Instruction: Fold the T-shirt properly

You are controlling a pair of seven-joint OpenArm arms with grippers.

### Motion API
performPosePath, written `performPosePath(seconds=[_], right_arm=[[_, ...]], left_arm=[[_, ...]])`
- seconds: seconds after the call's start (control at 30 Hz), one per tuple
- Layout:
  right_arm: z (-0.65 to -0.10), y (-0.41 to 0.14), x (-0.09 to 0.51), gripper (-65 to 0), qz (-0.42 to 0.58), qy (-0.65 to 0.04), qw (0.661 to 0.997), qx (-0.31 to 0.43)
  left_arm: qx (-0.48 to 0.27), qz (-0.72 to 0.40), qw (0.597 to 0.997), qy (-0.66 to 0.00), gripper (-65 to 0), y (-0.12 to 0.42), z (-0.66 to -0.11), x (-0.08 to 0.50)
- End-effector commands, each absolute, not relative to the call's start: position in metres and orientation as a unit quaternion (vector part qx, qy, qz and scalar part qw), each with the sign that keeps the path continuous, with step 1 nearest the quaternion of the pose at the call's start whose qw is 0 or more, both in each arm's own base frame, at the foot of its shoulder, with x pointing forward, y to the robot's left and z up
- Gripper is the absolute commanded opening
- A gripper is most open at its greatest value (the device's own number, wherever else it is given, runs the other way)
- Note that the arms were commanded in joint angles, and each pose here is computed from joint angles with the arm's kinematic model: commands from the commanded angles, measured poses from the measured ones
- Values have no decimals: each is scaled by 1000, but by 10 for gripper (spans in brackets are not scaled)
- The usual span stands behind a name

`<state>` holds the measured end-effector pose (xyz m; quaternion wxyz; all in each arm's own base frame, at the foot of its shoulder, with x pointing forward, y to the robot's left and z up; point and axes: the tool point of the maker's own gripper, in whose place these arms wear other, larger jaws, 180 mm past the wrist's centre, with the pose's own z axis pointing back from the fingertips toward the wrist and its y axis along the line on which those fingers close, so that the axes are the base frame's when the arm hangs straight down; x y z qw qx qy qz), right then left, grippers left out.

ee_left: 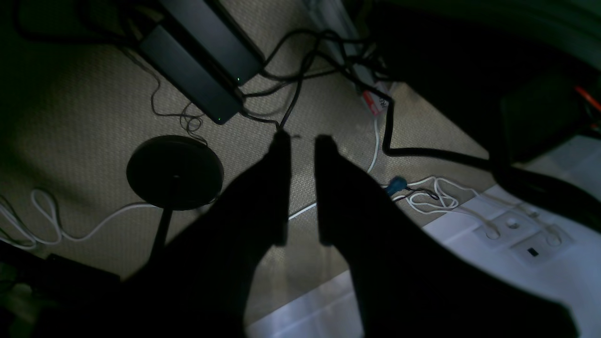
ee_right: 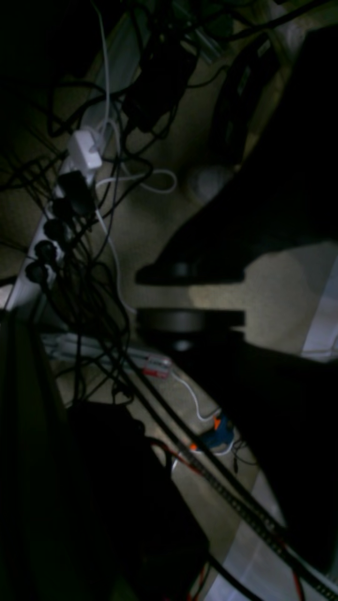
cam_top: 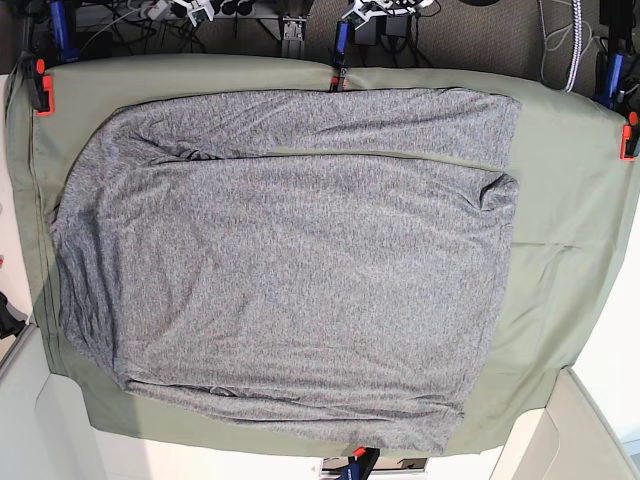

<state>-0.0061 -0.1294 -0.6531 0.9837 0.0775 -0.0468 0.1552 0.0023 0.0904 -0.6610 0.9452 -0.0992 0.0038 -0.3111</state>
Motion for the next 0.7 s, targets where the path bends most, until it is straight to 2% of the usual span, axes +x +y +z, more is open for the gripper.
performPosePath(seconds=[0.0, 0.3, 0.67], right_arm=[[-652, -132, -5, -576, 151, -53, 984, 78], [-652, -132, -6, -576, 151, -52, 984, 78], [-652, -132, -7, -576, 151, -52, 984, 78]], left_arm=[[-103, -311, 945, -2, -558, 88, -661, 4], [-109, -308, 945, -19, -557, 84, -660, 8], [-121, -304, 945, -11, -557, 81, -659, -18]])
